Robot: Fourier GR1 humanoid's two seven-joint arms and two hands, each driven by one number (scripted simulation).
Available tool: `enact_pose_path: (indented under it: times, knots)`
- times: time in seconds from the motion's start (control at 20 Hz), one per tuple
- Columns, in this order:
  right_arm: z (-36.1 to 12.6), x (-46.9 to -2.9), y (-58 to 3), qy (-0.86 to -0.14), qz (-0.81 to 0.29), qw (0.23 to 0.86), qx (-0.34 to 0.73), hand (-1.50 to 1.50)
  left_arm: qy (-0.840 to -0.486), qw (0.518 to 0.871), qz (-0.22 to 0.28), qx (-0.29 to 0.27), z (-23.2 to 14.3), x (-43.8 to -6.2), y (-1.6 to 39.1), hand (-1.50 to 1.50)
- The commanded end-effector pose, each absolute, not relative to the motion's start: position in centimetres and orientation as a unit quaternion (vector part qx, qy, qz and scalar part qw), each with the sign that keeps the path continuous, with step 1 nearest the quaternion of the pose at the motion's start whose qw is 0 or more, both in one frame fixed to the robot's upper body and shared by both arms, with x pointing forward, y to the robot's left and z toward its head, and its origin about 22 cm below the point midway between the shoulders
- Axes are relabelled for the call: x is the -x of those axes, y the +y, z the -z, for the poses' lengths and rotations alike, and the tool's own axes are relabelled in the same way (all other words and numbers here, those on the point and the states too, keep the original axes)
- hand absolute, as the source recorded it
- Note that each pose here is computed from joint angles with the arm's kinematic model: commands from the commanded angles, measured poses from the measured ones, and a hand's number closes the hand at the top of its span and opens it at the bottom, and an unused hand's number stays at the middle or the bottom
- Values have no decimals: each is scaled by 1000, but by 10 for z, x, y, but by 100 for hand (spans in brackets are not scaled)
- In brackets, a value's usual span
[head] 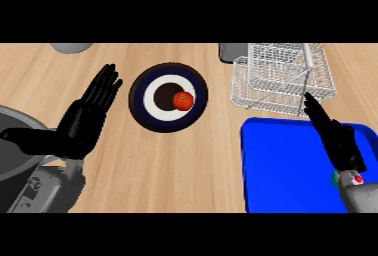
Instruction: Pick the cupcake from the tray and place it in the tiered basket
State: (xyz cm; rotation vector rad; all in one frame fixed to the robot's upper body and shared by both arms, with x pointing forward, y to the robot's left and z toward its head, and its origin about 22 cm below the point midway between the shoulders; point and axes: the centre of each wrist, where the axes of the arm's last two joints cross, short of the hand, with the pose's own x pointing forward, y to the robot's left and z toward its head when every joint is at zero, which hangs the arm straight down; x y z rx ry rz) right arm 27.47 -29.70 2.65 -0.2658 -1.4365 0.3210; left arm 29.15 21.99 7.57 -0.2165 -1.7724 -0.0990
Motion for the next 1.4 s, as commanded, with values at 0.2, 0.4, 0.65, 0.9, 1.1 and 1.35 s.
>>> enact_pose_path:
  times: [0.2, 0.4, 0.65, 0.9, 1.1, 1.35]
  knots:
    - [-48, -250, -368, -728, 41, 680, 83, 150, -725, 666, 82, -157, -52, -279, 310, 0]
    - [-14, -193, -445, -566, 131, 733, 355, -150, -690, 695, 71, -188, -36, -269, 326, 0]
    - [-24, -132, -463, -584, 180, 705, 359, -150, -681, 700, 88, -196, -42, -276, 305, 0]
    - [-88, -113, -488, -560, 41, 757, 334, -150, -682, 696, 96, -200, -16, -255, 324, 0]
    - [-125, -119, -484, -485, -95, 805, 327, -150, -679, 699, 103, -198, -24, -263, 311, 0]
    - [-159, -156, -473, -434, -152, 827, 323, -150, -688, 694, 99, -190, -36, -288, 292, 0]
